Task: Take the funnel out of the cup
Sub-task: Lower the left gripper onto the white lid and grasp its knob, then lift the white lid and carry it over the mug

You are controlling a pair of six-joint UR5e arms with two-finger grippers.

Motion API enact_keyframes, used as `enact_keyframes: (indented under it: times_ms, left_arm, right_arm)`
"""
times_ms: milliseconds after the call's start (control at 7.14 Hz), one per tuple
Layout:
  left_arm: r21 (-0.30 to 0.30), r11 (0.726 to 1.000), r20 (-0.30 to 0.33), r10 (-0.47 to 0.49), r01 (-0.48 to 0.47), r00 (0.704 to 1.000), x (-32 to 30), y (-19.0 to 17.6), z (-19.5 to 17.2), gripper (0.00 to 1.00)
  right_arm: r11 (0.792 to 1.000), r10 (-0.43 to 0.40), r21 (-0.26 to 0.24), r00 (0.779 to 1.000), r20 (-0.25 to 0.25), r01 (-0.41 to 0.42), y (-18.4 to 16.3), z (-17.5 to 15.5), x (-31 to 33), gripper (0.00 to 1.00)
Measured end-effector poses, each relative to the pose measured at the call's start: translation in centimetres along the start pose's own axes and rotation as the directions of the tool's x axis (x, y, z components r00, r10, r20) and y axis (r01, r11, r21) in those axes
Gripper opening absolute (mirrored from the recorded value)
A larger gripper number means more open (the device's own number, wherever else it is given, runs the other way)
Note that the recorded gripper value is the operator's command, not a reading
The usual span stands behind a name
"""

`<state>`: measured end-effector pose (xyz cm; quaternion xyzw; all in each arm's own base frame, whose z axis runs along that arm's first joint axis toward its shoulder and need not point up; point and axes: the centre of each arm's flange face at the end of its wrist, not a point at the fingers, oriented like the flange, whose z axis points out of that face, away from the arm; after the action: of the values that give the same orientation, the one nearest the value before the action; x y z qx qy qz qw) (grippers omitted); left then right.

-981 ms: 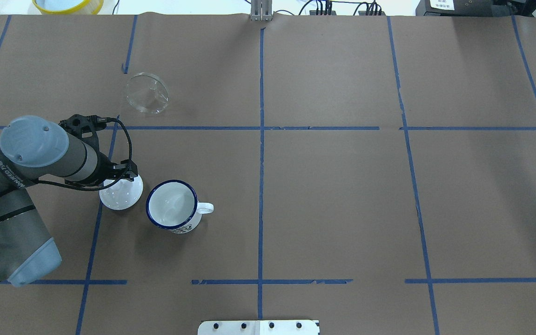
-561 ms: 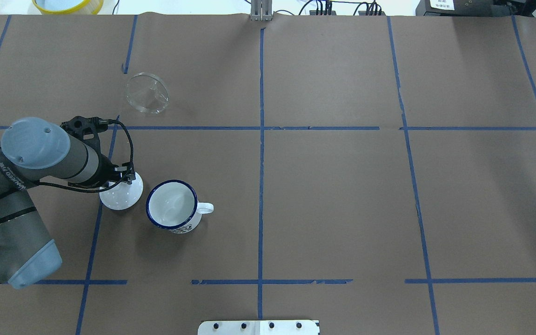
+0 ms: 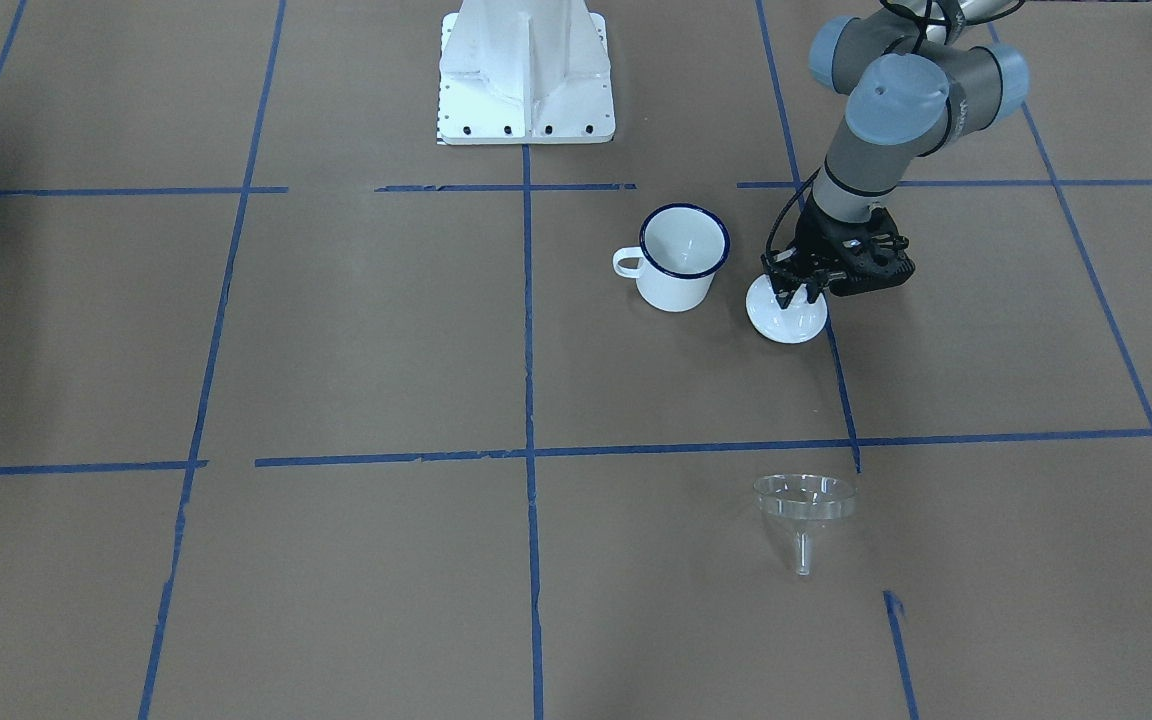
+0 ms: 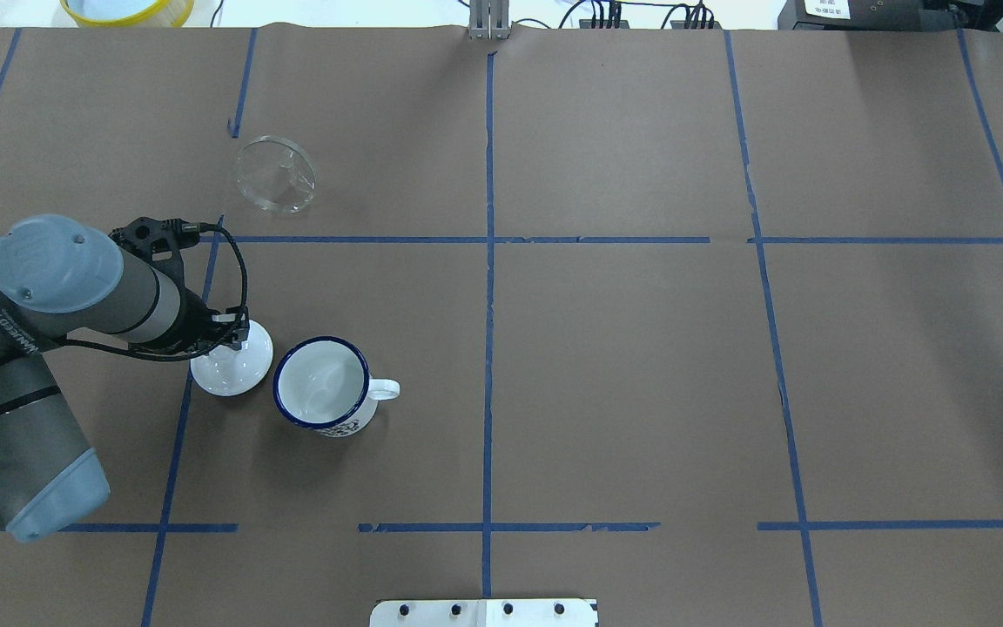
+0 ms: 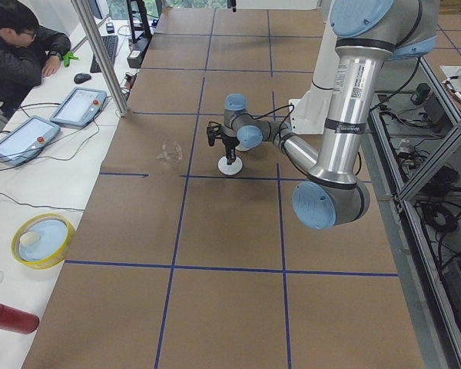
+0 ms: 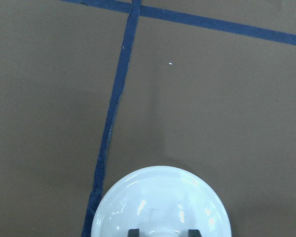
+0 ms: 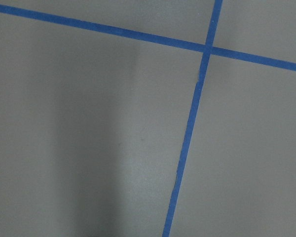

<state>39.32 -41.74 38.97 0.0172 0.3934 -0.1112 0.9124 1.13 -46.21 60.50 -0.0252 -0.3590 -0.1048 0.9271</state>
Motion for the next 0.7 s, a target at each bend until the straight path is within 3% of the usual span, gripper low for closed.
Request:
enact_keyframes:
  times_ms: [280, 561, 701]
  left_arm:
    - [0.019, 1.0, 0.009, -0.022, 0.022, 1.0, 0.2, -0.4, -4.3, 0.0]
    - [0.044, 0.998, 0.029, -0.042, 0.041, 0.999, 0.2, -1.1, -11.8, 0.0]
    - [0.025, 0.998, 0.029, -0.051, 0.05, 0.998, 1.1, -1.0, -14.8, 0.0]
  right_arm:
    - [1.0, 0.0, 0.0, 1.0, 0.0, 0.0, 0.0, 0.0, 0.0, 1.0]
    - [1.0, 0.0, 0.0, 1.0, 0.0, 0.0, 0.0, 0.0, 0.0, 1.0]
    - [1.0, 0.0, 0.0, 1.0, 0.0, 0.0, 0.0, 0.0, 0.0, 1.0]
